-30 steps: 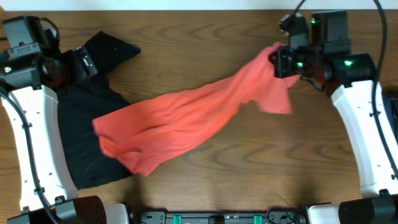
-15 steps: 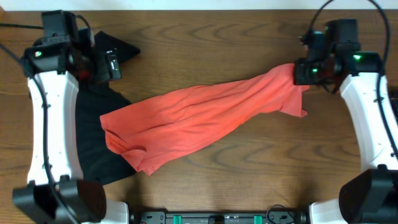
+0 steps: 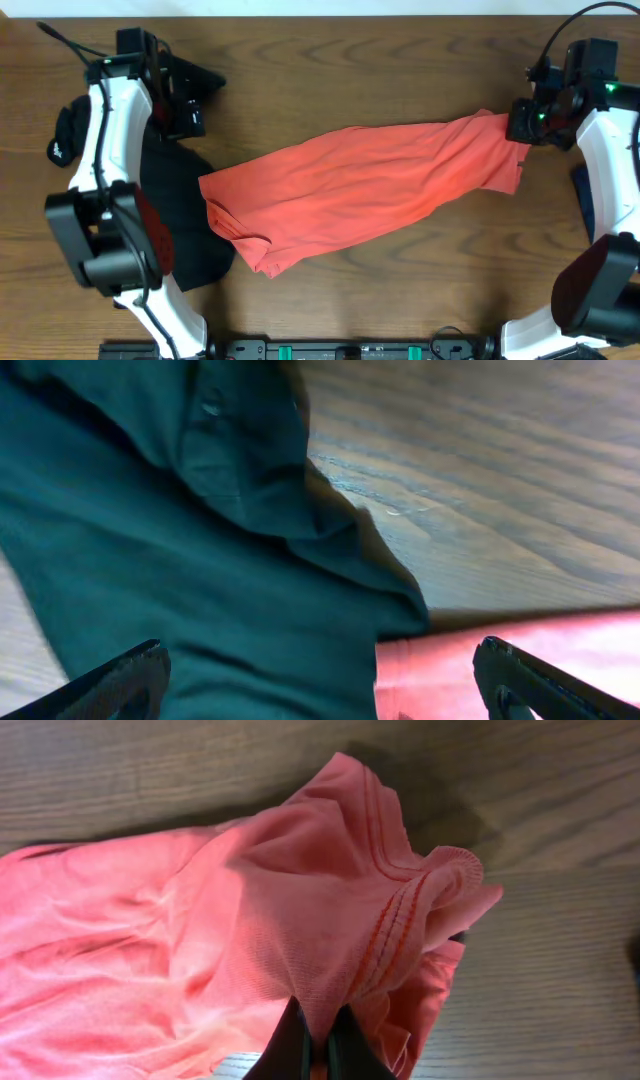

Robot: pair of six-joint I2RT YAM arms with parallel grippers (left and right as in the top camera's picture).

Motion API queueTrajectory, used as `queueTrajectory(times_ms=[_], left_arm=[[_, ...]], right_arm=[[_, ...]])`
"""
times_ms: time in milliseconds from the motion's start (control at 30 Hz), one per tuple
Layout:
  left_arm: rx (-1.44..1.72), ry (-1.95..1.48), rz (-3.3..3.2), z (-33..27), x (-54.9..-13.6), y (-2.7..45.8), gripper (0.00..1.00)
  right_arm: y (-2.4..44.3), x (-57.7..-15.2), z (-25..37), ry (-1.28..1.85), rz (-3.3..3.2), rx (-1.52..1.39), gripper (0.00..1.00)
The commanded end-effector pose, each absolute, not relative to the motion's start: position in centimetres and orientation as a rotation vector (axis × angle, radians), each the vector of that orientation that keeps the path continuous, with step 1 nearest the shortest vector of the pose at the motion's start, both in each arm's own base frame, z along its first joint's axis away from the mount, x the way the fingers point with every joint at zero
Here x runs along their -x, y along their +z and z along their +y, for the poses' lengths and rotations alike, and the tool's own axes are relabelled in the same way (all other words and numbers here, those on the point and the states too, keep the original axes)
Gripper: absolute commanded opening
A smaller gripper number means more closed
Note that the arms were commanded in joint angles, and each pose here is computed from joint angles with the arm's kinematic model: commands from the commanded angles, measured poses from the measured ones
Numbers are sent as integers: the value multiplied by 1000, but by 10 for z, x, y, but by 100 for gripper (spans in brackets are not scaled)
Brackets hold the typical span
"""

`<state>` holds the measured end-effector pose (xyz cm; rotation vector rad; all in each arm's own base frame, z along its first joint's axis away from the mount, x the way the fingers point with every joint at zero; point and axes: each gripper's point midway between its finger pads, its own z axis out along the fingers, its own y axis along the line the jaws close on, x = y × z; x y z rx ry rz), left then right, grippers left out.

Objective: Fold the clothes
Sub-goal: 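Pull the shirt end rightward with the right gripper to stretch it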

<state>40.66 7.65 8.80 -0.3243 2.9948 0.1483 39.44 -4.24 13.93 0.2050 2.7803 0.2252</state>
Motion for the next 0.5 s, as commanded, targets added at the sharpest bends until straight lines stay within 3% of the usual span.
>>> queueTrajectory(times_ms=[0, 200, 467], left_arm=[[308, 189, 3086, 81, -401, 55, 98], [375, 306, 3197, 101, -383, 21, 98], [528, 477, 3135, 159, -376, 22, 98]], right_arm=[[132, -394, -42, 256, 2802, -220, 3], [130, -393, -42, 256, 2806, -222, 7], [130, -391, -57, 247, 2799, -275, 9]])
